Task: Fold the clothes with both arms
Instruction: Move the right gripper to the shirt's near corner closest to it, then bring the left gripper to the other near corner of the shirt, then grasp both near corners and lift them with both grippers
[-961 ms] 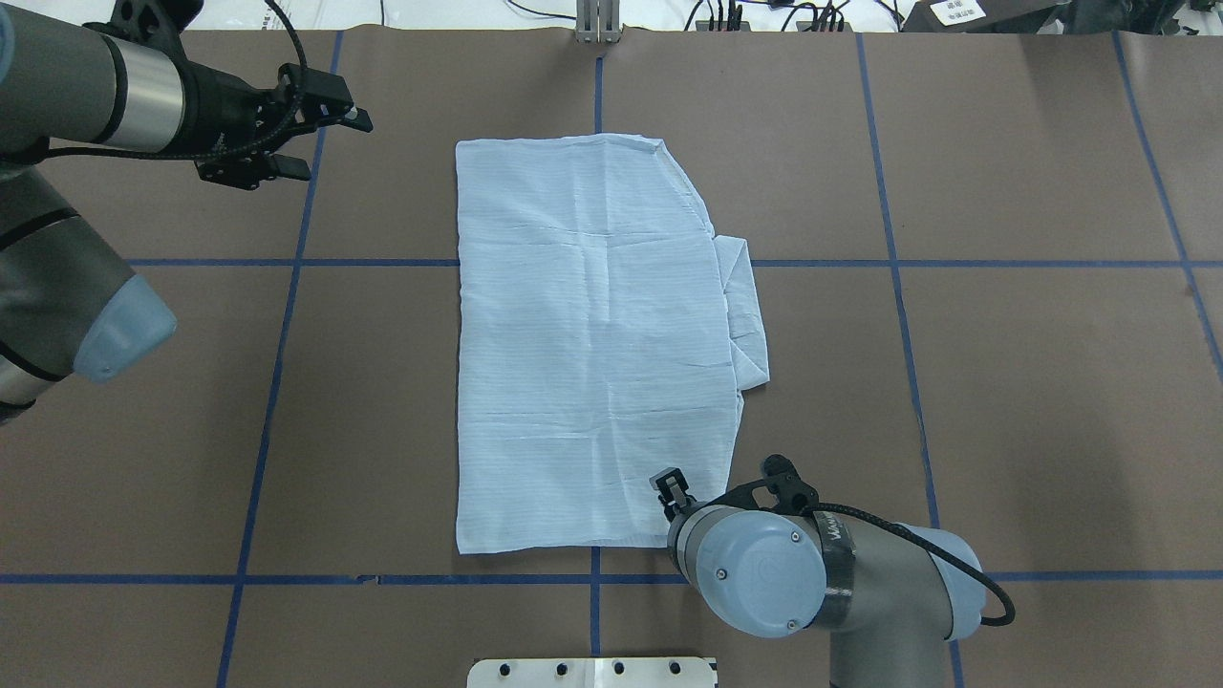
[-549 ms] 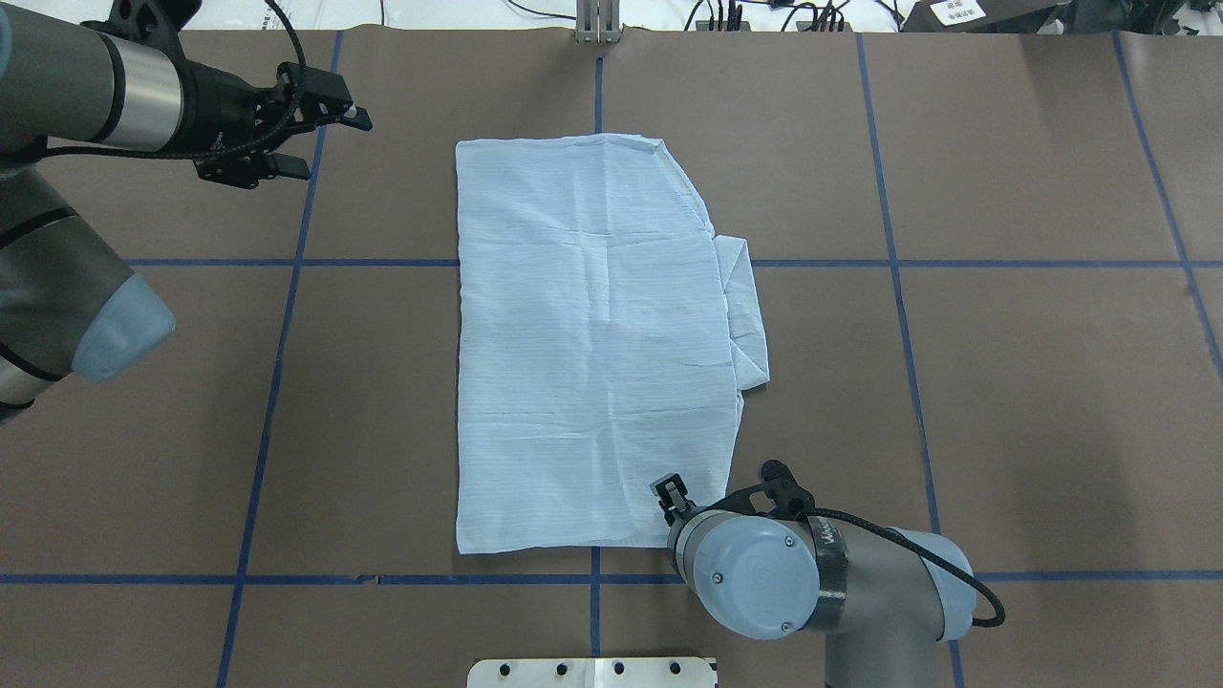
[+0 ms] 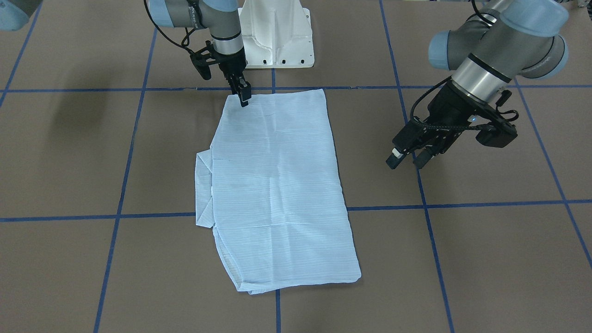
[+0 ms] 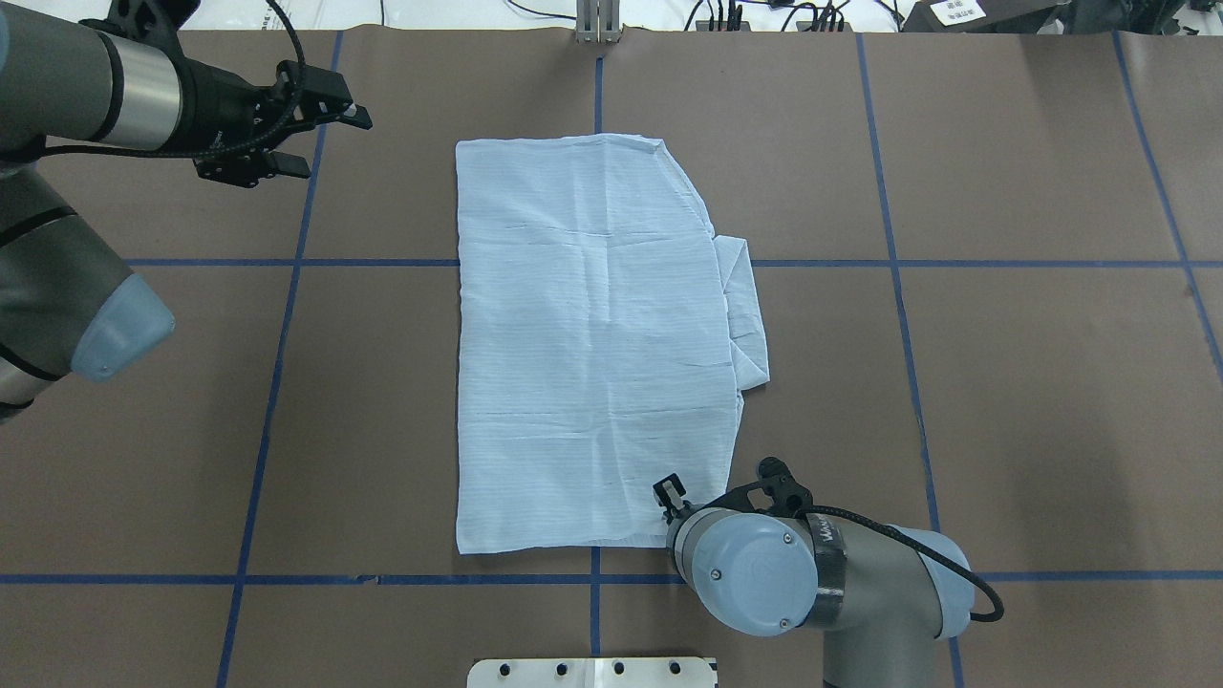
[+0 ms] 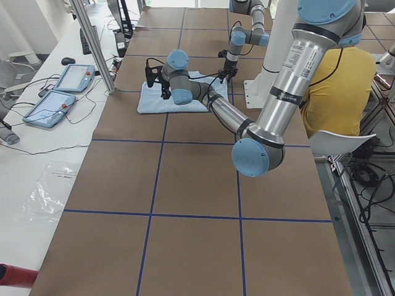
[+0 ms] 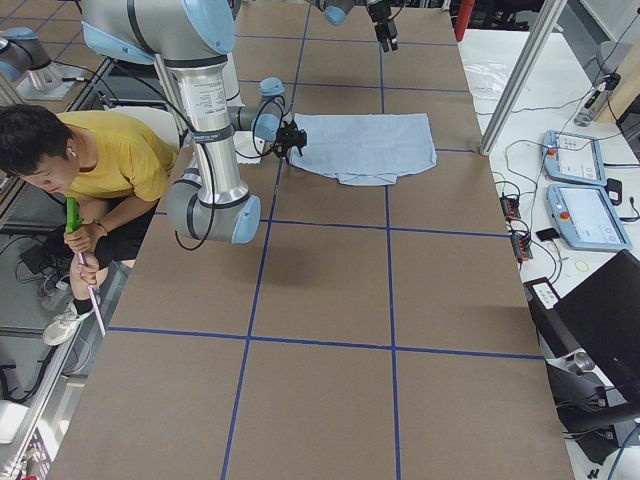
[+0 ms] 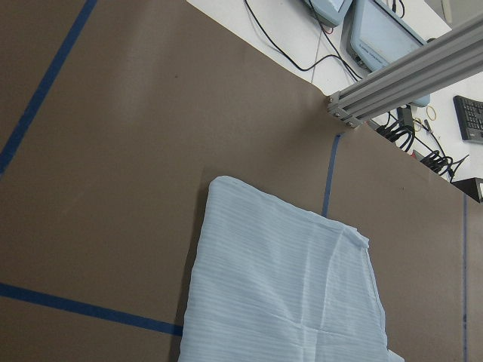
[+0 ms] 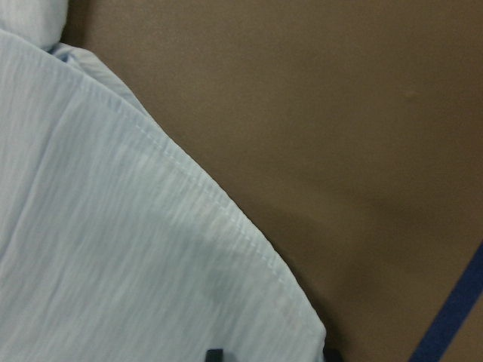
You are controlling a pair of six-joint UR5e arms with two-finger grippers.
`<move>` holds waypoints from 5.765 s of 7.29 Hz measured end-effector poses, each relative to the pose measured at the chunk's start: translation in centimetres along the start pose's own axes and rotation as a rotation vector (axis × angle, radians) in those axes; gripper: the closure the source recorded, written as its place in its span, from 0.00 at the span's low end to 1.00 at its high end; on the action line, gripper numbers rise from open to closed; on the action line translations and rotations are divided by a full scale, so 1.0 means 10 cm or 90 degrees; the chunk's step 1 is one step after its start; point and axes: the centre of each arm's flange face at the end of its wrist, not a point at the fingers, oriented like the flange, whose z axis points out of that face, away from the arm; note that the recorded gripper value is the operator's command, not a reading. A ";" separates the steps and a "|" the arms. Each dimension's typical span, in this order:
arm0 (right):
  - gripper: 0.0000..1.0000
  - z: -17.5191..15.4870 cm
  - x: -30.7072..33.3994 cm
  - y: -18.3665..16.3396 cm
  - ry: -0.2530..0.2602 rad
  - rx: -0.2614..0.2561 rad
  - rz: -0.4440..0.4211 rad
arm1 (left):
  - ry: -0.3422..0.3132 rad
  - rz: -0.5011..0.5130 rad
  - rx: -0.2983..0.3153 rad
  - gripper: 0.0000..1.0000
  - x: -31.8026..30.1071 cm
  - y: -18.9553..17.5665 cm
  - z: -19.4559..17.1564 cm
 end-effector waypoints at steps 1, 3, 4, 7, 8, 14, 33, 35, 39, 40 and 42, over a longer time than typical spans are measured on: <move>1.00 -0.01 -0.03 -0.02 -0.004 -0.001 0.003 | 0.000 0.000 0.000 0.01 0.00 0.00 0.00; 1.00 -0.02 -0.11 -0.07 -0.016 -0.008 0.011 | 0.000 -0.001 0.001 0.01 0.00 -0.01 -0.01; 1.00 -0.03 -0.15 -0.09 -0.020 -0.011 0.015 | 0.000 0.000 0.001 0.01 0.00 -0.01 -0.01; 1.00 -0.10 -0.22 -0.09 -0.022 -0.023 0.020 | -0.002 -0.019 -0.004 0.01 -0.05 0.09 -0.06; 1.00 -0.13 -0.22 -0.09 -0.019 -0.029 0.020 | -0.013 -0.051 -0.017 0.05 -0.03 0.31 -0.06; 1.00 -0.20 -0.20 -0.10 -0.008 -0.045 0.019 | -0.179 -0.143 -0.113 0.01 0.00 2.68 0.48; 1.00 -0.26 -0.22 -0.08 -0.015 -0.051 0.010 | -0.260 -0.153 -0.177 1.00 -0.28 3.61 1.02; 1.00 -0.54 -0.18 -0.08 -0.031 -0.073 0.013 | -0.214 -0.159 -0.187 1.00 -0.03 3.55 0.68; 1.00 -1.25 0.31 0.02 -0.003 -0.075 0.002 | -0.174 -0.267 -0.221 1.00 0.35 3.58 -0.06; 1.00 -1.34 0.27 -0.03 -0.011 -0.071 0.009 | -0.173 -0.279 -0.224 1.00 0.40 3.56 -0.17; 1.00 -1.46 -0.12 -0.37 -0.026 -0.065 0.031 | -0.160 -0.251 -0.197 1.00 0.48 3.27 -0.20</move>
